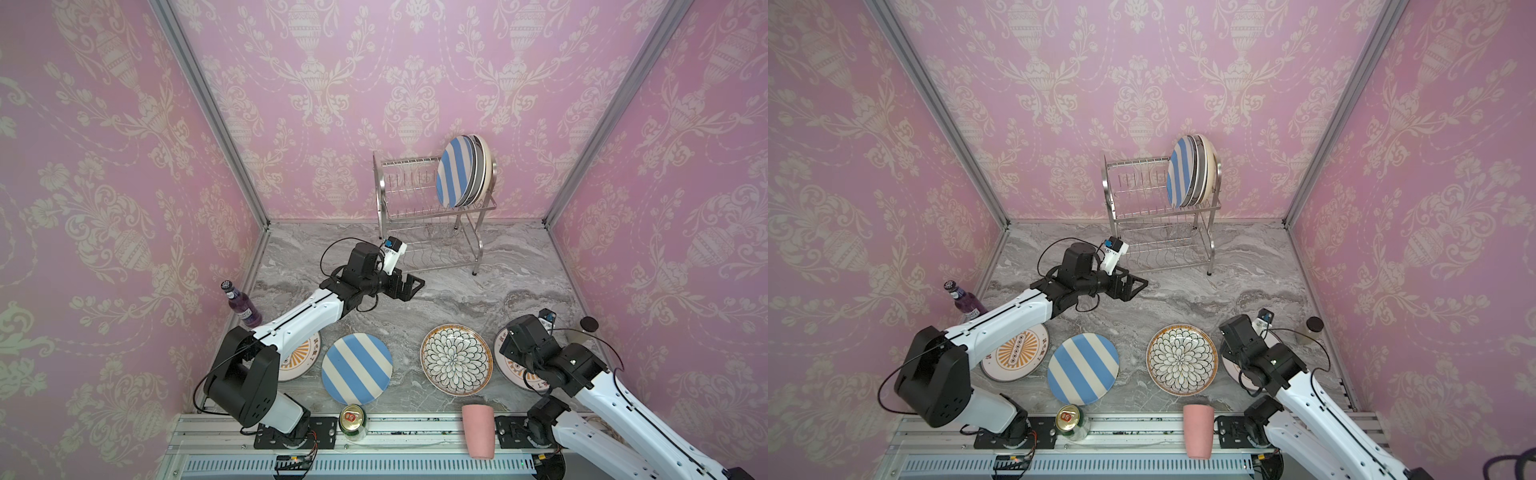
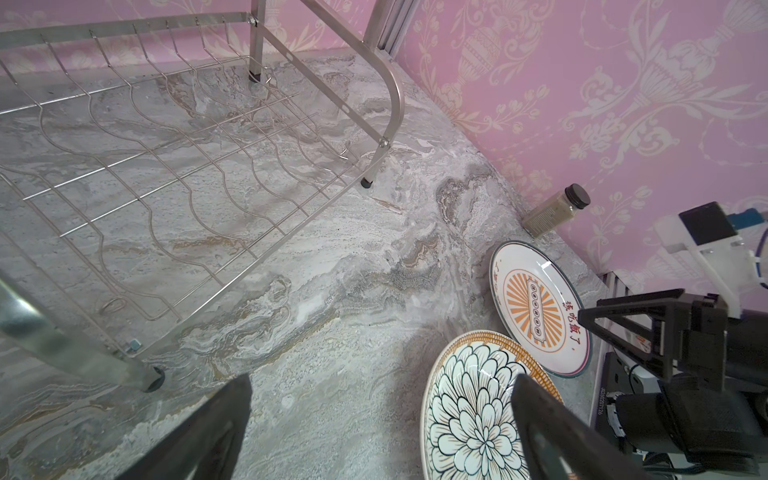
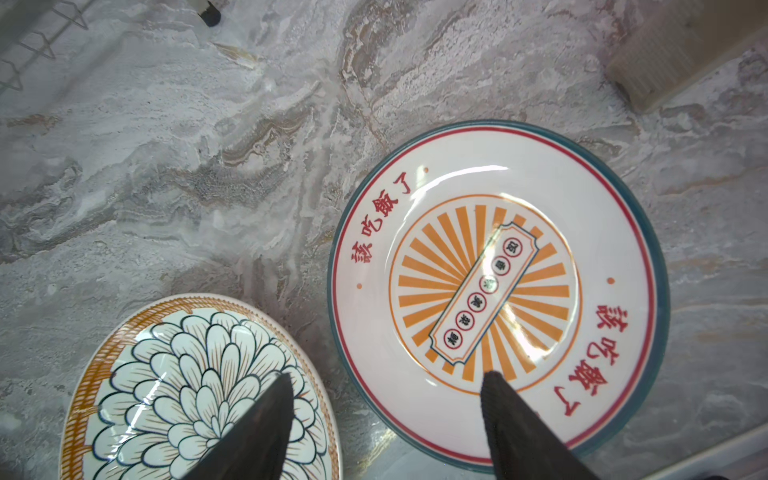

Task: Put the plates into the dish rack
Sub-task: 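Lower the right gripper onto the sunburst plate's rim while the left gripper advances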

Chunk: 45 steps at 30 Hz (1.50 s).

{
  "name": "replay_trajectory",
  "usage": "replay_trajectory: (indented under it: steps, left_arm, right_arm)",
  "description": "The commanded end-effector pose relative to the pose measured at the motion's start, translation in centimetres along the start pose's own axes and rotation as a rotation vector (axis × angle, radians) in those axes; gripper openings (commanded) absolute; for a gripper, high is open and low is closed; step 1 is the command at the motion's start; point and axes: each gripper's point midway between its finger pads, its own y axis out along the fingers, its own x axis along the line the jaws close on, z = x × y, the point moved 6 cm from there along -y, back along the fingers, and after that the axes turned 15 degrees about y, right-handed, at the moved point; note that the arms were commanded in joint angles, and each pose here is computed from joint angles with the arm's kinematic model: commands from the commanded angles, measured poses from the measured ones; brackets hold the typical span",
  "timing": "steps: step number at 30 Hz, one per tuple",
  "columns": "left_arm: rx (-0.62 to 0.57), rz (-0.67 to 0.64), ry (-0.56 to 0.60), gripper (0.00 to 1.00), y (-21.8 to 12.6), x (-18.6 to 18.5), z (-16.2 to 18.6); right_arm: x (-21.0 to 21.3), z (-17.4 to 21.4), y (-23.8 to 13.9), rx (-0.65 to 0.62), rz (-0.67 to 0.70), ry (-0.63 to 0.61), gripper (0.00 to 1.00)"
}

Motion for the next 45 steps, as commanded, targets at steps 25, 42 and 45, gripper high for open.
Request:
replay_trajectory:
  steps: [25,42,45]
  left_arm:
    - [0.073,0.161,0.053,0.99,4.8,-2.5,2.3]
    - [0.088,0.210,0.029,0.99,6.3,-3.3,3.3]
    - [0.099,0.205,0.030,0.99,6.6,-3.5,3.7]
  right_arm:
    - [0.7,0.1,6.3,0.217,-0.111,0.212,0.75]
    - [2.7,-1.4,9.2,0.285,-0.130,0.192,0.75]
    - [3.0,-1.6,9.6,0.299,-0.131,0.188,0.76]
